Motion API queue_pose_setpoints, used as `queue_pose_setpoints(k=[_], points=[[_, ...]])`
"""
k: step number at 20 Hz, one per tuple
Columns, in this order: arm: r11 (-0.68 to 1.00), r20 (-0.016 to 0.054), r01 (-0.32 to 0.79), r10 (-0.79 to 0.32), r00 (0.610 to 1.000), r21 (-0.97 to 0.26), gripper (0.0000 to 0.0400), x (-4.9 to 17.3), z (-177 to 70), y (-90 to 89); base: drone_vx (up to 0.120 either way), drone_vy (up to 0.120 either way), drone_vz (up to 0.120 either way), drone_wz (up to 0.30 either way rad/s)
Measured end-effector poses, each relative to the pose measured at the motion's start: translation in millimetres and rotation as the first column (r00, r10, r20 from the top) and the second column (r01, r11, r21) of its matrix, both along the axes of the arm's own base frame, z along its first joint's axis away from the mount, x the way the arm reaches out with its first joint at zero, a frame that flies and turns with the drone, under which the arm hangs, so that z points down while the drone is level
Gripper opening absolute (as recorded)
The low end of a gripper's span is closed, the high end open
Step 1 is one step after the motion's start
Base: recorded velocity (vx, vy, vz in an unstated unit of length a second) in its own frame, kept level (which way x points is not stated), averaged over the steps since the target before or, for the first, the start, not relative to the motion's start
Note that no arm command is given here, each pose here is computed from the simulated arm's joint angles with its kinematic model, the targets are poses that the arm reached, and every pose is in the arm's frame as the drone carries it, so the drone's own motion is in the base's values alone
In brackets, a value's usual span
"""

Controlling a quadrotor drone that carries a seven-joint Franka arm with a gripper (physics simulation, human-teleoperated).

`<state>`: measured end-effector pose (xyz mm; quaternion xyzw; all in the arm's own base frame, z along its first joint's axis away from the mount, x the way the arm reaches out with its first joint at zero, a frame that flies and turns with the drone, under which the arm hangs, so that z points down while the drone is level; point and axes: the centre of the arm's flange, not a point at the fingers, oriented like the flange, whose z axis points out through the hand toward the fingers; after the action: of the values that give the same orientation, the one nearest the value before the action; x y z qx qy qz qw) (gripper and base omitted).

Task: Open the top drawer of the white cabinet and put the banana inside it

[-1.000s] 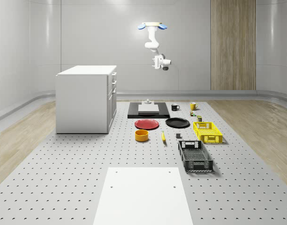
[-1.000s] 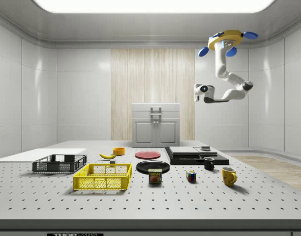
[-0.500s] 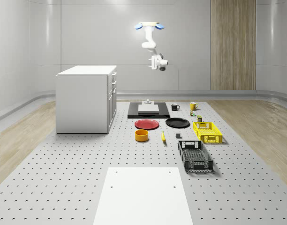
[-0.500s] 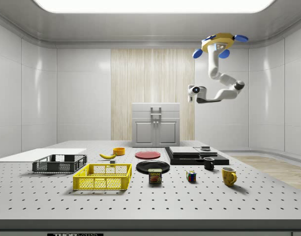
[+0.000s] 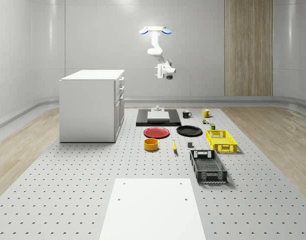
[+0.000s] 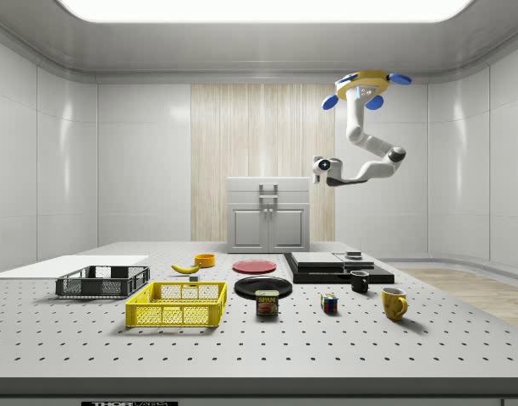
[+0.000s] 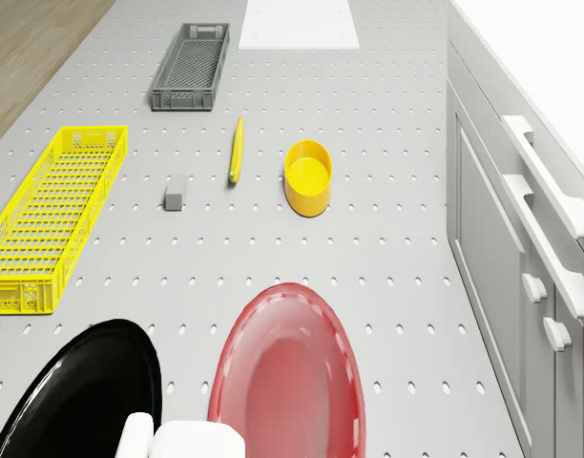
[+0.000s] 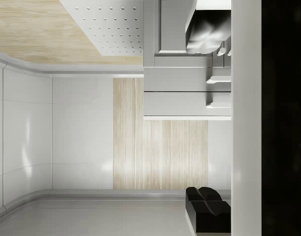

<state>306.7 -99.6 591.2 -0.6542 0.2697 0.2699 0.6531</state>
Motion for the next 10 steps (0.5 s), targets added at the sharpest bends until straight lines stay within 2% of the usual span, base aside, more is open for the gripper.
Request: queue_pose_setpoints(k=[3, 10], points=[[1.000, 0.0000, 0.000, 0.000, 1.000, 0.000, 0.0400, 0.0, 0.0, 0.0, 0.120, -0.120, -0.120, 0.000], [1.000, -0.0002, 0.000, 0.000, 1.000, 0.000, 0.0400, 0.0, 0.0, 0.0, 0.120, -0.120, -0.006, 0.000]])
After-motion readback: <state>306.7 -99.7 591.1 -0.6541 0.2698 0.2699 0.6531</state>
